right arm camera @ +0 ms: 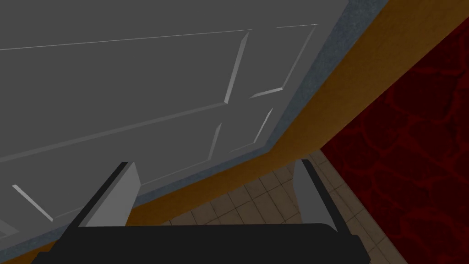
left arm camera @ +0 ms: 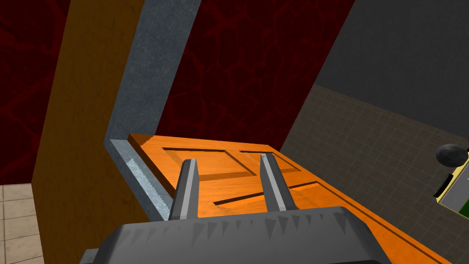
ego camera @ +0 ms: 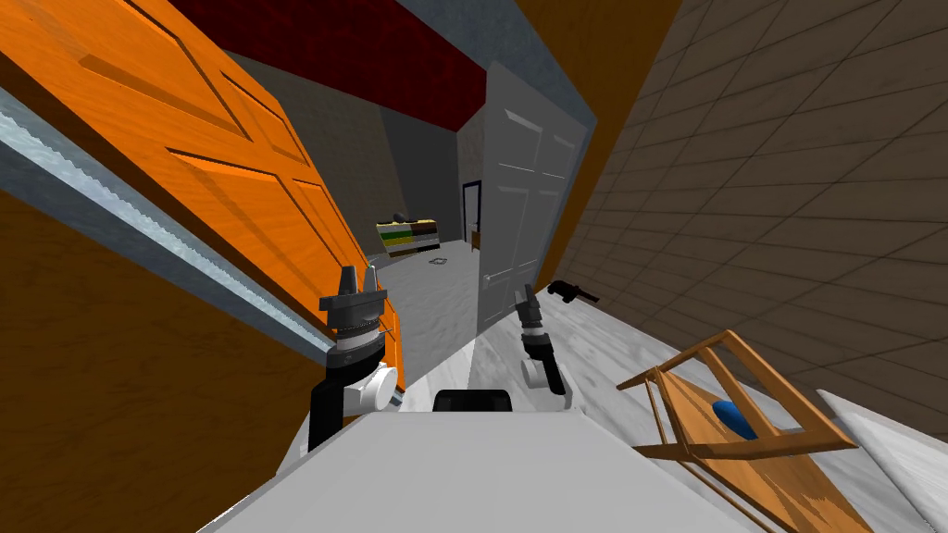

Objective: Push the door open

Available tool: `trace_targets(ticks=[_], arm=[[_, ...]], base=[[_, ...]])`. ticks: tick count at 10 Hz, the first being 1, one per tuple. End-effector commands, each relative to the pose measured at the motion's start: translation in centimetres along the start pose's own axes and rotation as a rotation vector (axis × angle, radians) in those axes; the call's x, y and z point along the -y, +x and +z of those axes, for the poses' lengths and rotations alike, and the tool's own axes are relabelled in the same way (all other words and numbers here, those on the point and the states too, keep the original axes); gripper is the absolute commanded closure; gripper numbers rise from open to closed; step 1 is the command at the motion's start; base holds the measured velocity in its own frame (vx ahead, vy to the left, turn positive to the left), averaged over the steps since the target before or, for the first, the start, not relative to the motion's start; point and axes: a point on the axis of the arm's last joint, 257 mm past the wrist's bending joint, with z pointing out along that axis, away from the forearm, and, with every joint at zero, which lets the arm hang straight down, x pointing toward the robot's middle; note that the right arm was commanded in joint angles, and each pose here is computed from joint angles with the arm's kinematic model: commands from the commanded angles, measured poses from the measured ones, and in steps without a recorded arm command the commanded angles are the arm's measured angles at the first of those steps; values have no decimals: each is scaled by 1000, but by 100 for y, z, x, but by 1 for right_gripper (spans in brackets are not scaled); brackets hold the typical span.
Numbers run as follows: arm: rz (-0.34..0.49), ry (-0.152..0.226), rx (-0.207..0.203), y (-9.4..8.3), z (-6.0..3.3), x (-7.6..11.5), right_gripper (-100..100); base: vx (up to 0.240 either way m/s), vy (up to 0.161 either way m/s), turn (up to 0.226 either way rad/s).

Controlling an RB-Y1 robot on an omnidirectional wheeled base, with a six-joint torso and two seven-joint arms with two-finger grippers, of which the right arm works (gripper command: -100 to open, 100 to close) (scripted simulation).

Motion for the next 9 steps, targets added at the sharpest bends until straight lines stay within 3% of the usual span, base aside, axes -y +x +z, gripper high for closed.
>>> trace_targets(ticks=[1,2,4,9], arm=[[2,20,-7,11,-24,130,-100],[2,20,-7,11,-24,130,-100],[9,47,-36,92,-37,333,-100],[18,117,-64,168,-150,708,-100]], base=[[33,-40,31],[14,-13,1],[45,-51,57],[50,-54,41]])
